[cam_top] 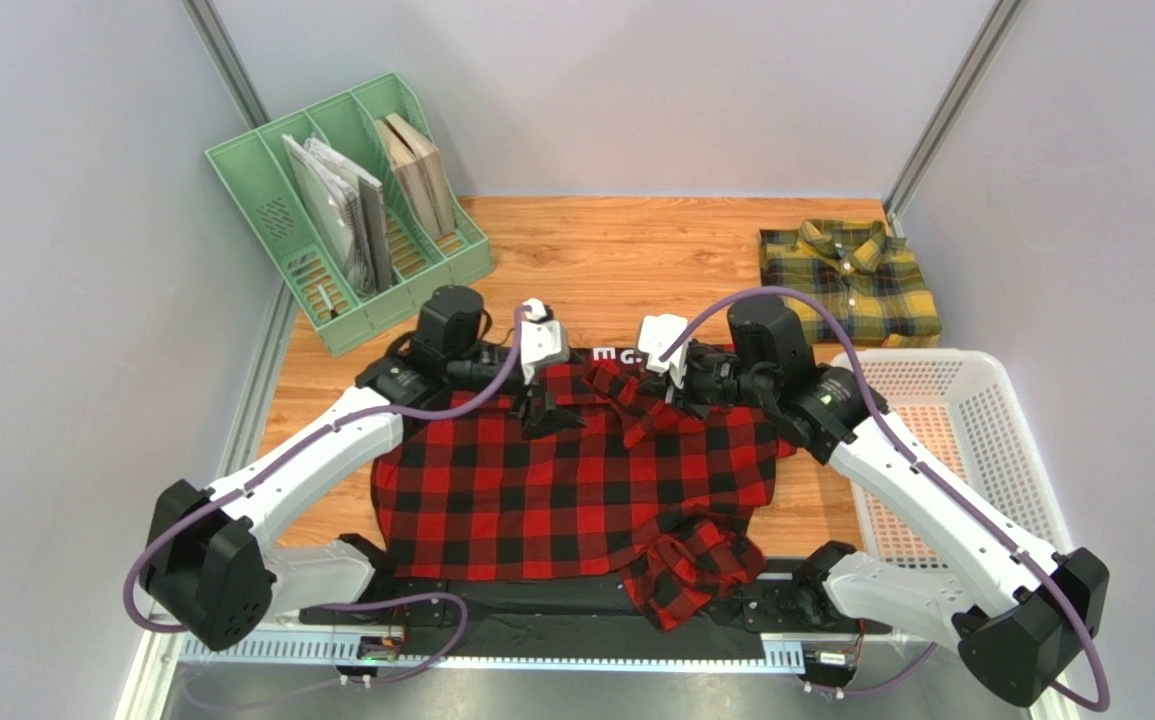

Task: Fold and stack the long sleeve shirts
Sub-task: Fold the shirt

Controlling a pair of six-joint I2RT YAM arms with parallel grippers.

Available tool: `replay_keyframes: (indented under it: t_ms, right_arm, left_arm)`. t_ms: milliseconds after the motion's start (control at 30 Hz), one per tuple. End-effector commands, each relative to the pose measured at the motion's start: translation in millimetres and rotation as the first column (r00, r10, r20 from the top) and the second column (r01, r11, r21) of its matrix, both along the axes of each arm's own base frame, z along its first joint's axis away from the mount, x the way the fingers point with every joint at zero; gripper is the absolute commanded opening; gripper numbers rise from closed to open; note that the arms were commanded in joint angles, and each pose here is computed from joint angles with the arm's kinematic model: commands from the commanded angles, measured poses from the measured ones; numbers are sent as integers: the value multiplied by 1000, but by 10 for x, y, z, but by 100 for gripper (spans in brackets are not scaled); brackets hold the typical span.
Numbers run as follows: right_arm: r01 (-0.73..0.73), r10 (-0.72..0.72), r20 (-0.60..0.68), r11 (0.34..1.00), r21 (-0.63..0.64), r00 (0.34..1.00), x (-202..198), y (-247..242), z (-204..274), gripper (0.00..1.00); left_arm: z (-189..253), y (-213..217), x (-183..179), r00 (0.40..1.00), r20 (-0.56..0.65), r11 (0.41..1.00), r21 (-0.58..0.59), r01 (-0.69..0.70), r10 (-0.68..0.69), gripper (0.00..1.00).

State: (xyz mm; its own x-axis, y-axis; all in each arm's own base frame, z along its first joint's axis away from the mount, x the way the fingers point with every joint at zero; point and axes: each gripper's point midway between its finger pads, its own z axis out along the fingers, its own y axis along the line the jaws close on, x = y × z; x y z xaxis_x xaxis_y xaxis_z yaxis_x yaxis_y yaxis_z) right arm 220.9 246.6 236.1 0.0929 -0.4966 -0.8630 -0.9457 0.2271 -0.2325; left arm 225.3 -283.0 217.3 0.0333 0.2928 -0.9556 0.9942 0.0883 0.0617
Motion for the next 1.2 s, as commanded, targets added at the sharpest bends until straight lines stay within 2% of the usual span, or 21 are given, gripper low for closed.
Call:
replay_keyframes:
  t_ms: [0,200,233,267,333,367,533,633,667,733,767,800,867,900,933,1000,1100,1167]
  right_arm:
    - [-28,25,113,999,23,993,24,33,148,0]
    - [-69,64,149,997,32,987,-129,5,173,0]
    - [-71,64,157,997,38,986,-146,2,183,0]
    - [-77,67,177,996,50,982,-180,-5,228,0]
    - [-80,69,184,995,53,980,-216,-16,201,0]
    - [-83,70,196,995,59,978,-232,-18,217,0]
    - [-69,55,191,995,66,980,-253,-37,220,0]
    - [-60,42,205,995,78,978,-272,-68,277,0]
    - [-57,39,207,995,83,977,-284,-80,291,0]
    - [-60,39,215,994,92,976,-341,-121,327,0]
    - [-57,39,199,995,82,979,-380,-155,290,5]
    - [-46,29,192,995,83,981,-399,-184,297,24]
    - [-3,-9,181,998,66,984,-431,-297,282,49]
    - [13,-23,181,998,57,983,-440,-346,274,68]
    - [42,-49,202,998,41,978,-440,-433,280,75]
    - [81,-77,217,997,-11,973,-432,-567,211,87]
    - [177,-157,236,982,-66,959,-334,-754,178,91]
    - [231,-212,199,970,-80,957,-196,-820,118,91]
  left_arm:
    - [10,-235,12,996,83,999,-18,35,-33,99]
    - [103,-346,78,996,87,999,-27,39,-37,99]
    - [115,-355,62,995,84,999,-25,47,-45,96]
    - [81,-352,5,996,67,998,-10,64,-64,87]
    - [139,-382,-100,992,67,995,-12,104,-103,80]
    - [148,-379,-169,991,61,993,-9,119,-118,71]
    - [180,-486,-708,961,45,962,-3,274,-273,52]
    - [118,-500,-1020,942,27,941,45,334,-336,15]
    - [109,-474,-1066,944,13,943,58,329,-330,0]
    - [109,-433,-1054,964,-47,961,79,264,-261,0]
    - [186,-407,-1054,969,-49,966,77,246,-242,0]
    - [218,-381,-1078,970,-55,967,78,242,-238,0]
    - [297,-298,-1178,968,-67,965,81,248,-243,0]
    - [313,-285,-1276,960,-74,957,84,277,-271,0]
    - [259,-224,-1375,950,-91,944,116,309,-300,0]
    - [234,-240,-1548,931,-101,919,155,363,-351,0]
    - [64,-298,-1723,901,-179,873,230,430,-396,0]
    - [-43,-382,-1747,887,-252,849,278,450,-387,0]
